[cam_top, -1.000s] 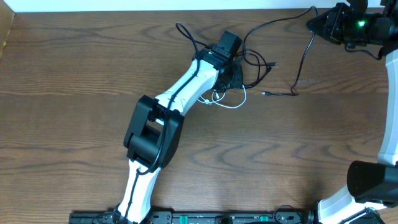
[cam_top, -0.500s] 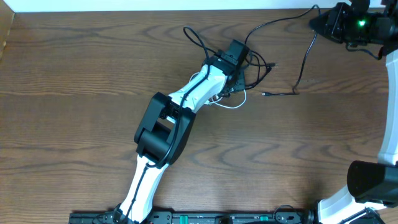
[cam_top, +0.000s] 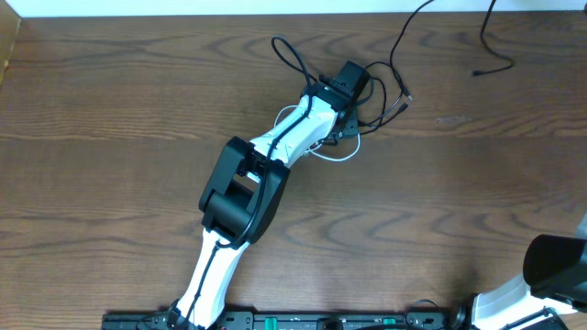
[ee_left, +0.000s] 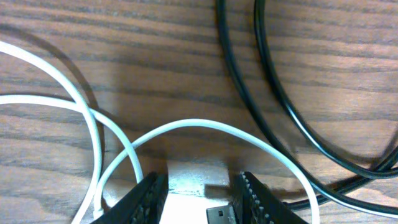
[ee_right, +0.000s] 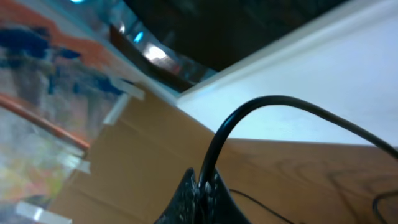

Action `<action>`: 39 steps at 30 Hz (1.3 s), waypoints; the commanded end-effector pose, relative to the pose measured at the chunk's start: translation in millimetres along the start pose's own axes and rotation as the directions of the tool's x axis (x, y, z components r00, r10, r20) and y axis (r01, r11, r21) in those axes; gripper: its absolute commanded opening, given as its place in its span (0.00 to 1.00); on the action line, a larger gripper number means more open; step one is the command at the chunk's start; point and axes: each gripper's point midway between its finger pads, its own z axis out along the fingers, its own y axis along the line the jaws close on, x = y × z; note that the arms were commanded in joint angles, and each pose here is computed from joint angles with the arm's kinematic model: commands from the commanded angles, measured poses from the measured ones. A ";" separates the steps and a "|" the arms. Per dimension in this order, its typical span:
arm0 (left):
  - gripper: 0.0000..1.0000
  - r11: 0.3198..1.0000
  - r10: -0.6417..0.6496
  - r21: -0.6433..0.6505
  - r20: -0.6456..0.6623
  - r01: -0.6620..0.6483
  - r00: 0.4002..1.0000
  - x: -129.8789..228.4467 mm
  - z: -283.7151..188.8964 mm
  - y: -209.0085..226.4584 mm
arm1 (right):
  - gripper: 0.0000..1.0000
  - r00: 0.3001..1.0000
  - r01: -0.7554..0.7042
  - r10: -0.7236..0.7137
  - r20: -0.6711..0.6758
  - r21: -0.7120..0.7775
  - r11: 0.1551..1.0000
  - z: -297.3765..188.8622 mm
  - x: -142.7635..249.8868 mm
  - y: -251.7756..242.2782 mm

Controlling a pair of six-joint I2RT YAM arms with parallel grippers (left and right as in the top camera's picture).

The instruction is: Untangle cables

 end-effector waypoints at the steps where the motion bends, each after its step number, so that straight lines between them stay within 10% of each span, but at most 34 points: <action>1: 0.40 0.997 -0.008 -0.076 -0.083 0.002 0.996 25.1 31.7 21.4 | 0.01 0.984 -0.180 0.179 -0.012 -0.076 0.981 -4.7 -6.0 38.3; 15: 0.39 0.998 0.053 -0.037 -0.107 -0.057 0.993 28.2 28.1 15.7 | 0.01 1.000 -0.005 0.007 0.006 -0.180 0.984 2.7 -6.9 77.2; 26: 0.40 0.880 0.288 0.428 -0.135 -0.207 0.948 40.5 -26.9 -63.0 | 0.01 0.999 -0.005 0.006 0.048 -0.039 0.999 35.3 4.1 32.1; 32: 0.42 0.861 0.343 0.433 -0.110 -0.265 0.933 41.9 -27.2 -63.8 | 0.01 0.999 0.039 -0.037 0.035 -0.037 0.999 34.7 6.9 30.7; 39: 0.49 0.897 0.243 0.370 0.042 -0.241 0.969 -23.5 -111.0 -14.9 | 0.01 0.995 0.088 -0.099 0.015 0.341 0.936 15.9 26.0 -62.8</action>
